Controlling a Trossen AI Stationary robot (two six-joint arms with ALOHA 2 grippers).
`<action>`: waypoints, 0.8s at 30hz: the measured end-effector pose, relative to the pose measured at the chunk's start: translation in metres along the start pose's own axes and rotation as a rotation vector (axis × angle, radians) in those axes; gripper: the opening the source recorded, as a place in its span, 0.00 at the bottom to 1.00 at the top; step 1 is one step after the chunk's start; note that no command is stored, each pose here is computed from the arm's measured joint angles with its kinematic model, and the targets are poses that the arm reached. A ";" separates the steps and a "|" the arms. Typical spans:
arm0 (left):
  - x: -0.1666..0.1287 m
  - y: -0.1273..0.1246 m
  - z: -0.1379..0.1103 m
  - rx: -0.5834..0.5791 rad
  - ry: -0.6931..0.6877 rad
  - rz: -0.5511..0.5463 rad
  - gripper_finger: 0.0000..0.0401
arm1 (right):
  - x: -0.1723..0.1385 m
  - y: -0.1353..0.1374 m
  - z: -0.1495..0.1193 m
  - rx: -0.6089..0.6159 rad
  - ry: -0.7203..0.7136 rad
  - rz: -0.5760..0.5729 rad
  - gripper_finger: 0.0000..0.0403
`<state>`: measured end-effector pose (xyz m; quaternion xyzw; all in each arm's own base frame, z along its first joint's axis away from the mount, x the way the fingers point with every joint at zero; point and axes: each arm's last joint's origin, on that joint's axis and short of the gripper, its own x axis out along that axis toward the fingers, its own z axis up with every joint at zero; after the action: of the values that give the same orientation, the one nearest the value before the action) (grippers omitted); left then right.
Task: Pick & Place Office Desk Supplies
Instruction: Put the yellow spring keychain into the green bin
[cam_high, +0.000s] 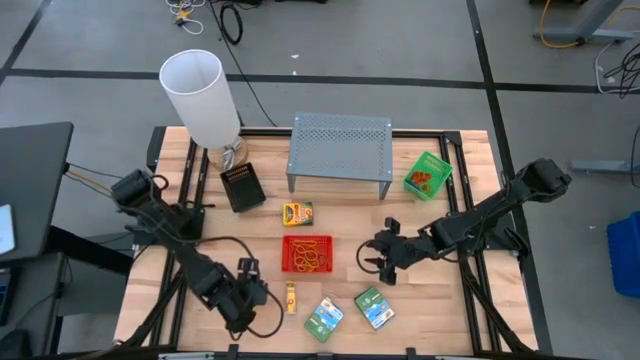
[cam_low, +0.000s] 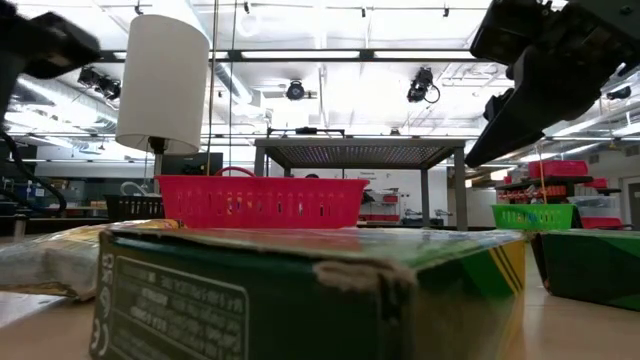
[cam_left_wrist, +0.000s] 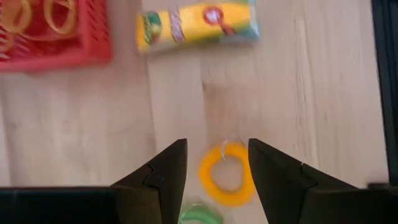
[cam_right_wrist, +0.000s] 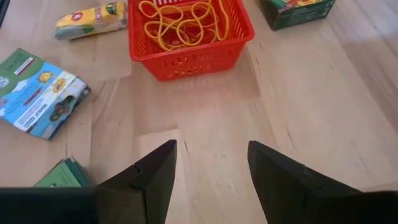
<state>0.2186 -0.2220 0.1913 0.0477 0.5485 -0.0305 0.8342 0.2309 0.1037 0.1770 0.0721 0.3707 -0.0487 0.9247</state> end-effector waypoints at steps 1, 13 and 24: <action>0.002 -0.002 -0.002 0.005 0.015 -0.005 0.44 | 0.000 0.000 0.000 -0.001 0.000 0.001 0.51; 0.037 -0.005 -0.014 0.046 0.183 0.067 0.44 | 0.000 0.000 0.000 -0.027 -0.001 0.000 0.51; 0.058 -0.005 -0.018 0.083 0.274 0.070 0.36 | 0.000 0.001 0.000 -0.033 -0.005 0.003 0.51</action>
<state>0.2243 -0.2248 0.1304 0.1051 0.6533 -0.0174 0.7496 0.2311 0.1042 0.1773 0.0570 0.3692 -0.0415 0.9267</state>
